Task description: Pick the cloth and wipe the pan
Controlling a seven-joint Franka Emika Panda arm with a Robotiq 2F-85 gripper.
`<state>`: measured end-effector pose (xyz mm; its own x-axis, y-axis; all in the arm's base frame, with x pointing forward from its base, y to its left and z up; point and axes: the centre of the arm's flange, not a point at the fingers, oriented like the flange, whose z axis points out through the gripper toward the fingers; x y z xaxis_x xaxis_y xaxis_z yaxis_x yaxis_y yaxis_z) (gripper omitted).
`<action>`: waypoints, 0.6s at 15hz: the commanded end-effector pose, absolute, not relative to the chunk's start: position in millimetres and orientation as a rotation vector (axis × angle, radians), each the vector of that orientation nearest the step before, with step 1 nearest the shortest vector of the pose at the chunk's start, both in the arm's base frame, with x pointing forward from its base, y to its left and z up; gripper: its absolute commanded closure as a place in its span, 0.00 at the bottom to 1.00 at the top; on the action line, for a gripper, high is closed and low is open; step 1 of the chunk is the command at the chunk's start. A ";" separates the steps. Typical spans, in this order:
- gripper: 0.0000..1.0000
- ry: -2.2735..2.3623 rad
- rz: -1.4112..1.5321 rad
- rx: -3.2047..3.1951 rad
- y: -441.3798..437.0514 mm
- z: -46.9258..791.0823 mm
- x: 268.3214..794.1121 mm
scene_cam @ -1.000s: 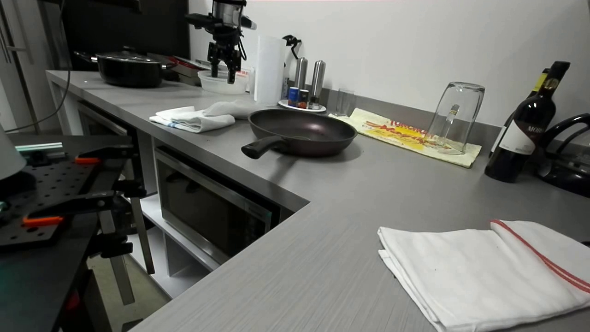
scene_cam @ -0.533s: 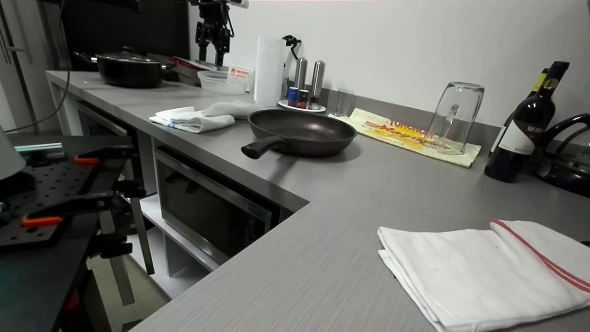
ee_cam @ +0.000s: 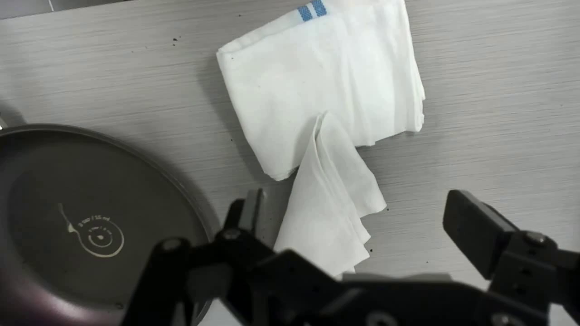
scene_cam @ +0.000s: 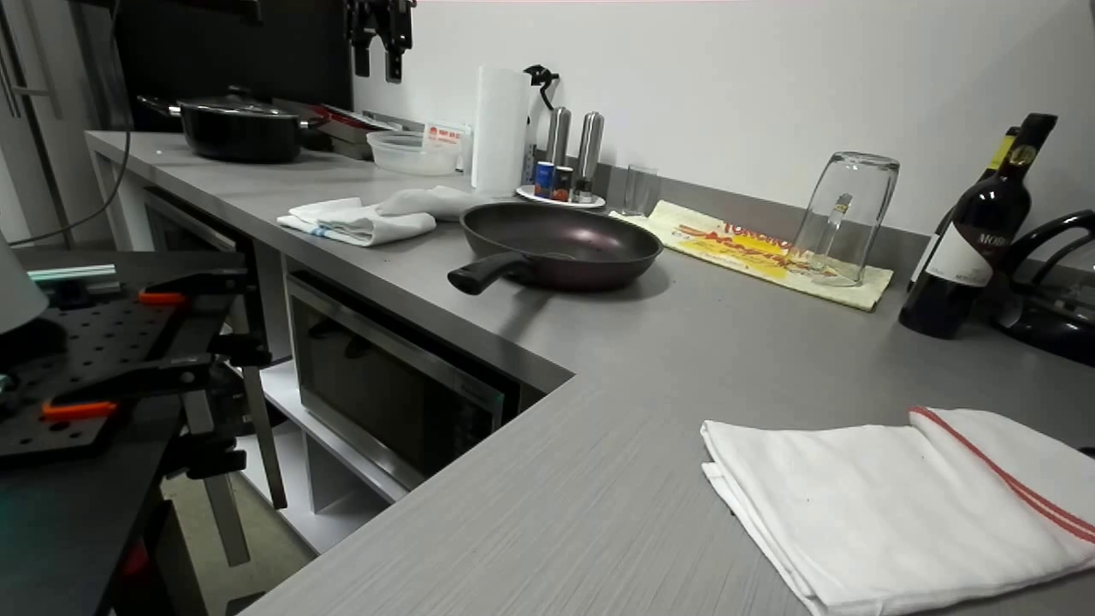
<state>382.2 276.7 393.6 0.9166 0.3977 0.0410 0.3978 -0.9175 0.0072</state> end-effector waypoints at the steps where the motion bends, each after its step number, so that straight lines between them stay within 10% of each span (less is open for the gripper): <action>1: 0.00 -0.714 -0.133 -3.063 252.5 429.1 346.3; 9: 0.00 -0.842 -0.194 -3.051 251.5 461.0 326.6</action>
<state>326.5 251.5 461.2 0.8513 0.5129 0.1101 0.5093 -0.8584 0.0607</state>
